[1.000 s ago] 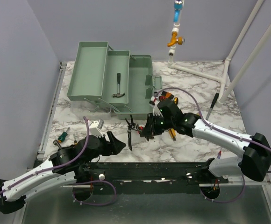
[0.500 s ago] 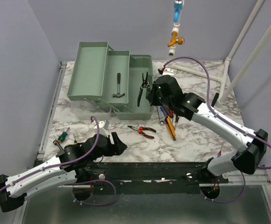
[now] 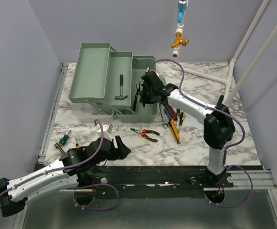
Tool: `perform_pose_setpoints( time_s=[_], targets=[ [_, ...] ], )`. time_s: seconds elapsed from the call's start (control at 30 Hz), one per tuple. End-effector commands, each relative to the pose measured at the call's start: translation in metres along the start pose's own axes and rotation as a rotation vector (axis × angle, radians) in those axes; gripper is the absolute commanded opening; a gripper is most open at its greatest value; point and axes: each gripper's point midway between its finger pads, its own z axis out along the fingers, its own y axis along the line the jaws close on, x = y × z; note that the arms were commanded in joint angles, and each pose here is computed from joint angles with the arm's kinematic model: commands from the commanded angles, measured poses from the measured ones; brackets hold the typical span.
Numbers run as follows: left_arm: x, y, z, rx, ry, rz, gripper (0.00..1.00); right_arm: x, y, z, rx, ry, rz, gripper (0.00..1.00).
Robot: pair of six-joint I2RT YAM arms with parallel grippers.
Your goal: Pack the tool kit
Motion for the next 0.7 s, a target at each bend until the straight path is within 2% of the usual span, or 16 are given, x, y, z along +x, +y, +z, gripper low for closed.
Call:
perform_pose_setpoints(
  time_s=[0.0, 0.1, 0.2, 0.37, 0.53, 0.67],
  targets=[
    [0.005, -0.001, 0.0, 0.026, 0.013, -0.015, 0.72, -0.011, 0.02, 0.019, -0.225, 0.05, 0.181, 0.01],
    [0.006, -0.001, 0.0, 0.036, 0.014, -0.029, 0.72, -0.005, 0.016, 0.031, -0.307, 0.074, 0.261, 0.02],
    [0.005, -0.003, 0.0, 0.045, 0.008, -0.03, 0.72, 0.002, 0.016, 0.041, -0.308, 0.111, 0.247, 0.22],
    [0.003, -0.004, 0.0, 0.036, 0.01, -0.017, 0.72, 0.0, 0.005, 0.036, -0.252, 0.101, 0.215, 0.48],
    [0.0, -0.009, 0.0, 0.029, 0.019, 0.001, 0.72, -0.015, -0.011, 0.004, -0.181, 0.043, 0.16, 0.52],
    [-0.002, -0.011, 0.003, 0.026, 0.018, 0.008, 0.72, -0.03, -0.029, -0.034, -0.121, -0.045, 0.11, 0.64]
  ],
)
